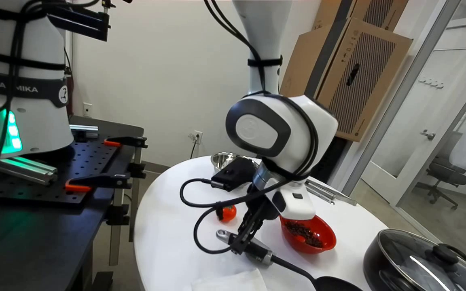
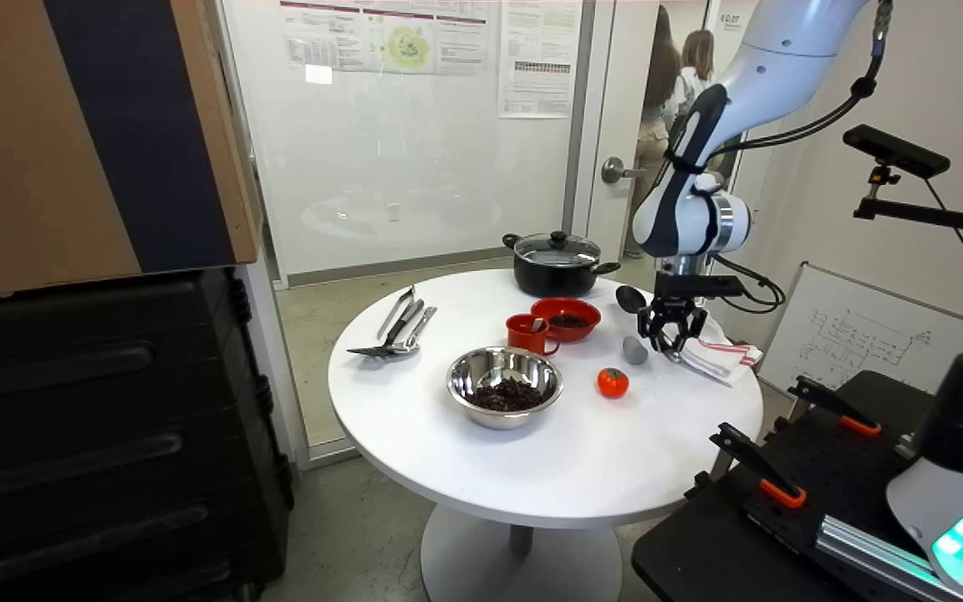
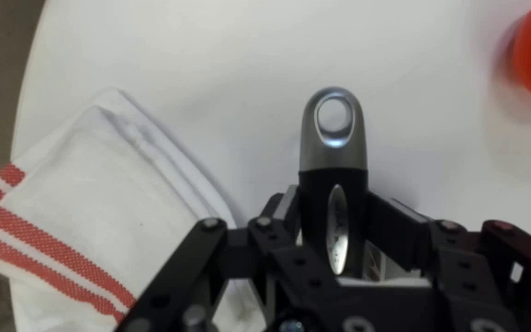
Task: Pick up the spoon and stir the objects in the silver bowl
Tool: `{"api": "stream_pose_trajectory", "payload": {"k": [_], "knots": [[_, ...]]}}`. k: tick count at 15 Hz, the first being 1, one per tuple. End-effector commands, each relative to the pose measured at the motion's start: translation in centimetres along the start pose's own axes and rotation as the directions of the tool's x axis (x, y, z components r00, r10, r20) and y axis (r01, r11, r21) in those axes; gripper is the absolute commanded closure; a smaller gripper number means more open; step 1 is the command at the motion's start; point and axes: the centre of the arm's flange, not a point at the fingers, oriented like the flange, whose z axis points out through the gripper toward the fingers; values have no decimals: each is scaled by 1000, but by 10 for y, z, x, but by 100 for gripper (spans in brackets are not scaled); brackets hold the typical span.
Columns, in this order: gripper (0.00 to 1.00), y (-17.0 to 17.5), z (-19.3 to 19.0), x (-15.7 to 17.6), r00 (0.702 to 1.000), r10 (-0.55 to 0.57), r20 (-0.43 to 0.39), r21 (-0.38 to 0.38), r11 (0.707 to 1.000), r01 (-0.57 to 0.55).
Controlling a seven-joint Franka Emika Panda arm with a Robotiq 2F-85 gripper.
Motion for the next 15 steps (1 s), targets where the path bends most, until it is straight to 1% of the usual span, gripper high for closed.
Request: {"api": "stream_pose_trajectory", "payload": {"k": [1,4,6,8,10,11,13,15], "knots": [[90,10,-55,-35,996,-79,-36,20,997,80],[90,7,-82,-54,981,-186,-61,-11,983,186],[90,2,-98,-70,954,-291,-68,-44,956,289],[90,-8,-110,-87,917,-393,-72,-85,918,387],[90,-20,-116,-101,872,-486,-62,-128,870,476],[90,-27,-118,-109,845,-533,-52,-147,841,521],[90,-38,-120,-121,785,-619,-23,-178,775,606],[90,-46,-120,-131,720,-694,6,-216,702,678]]}}
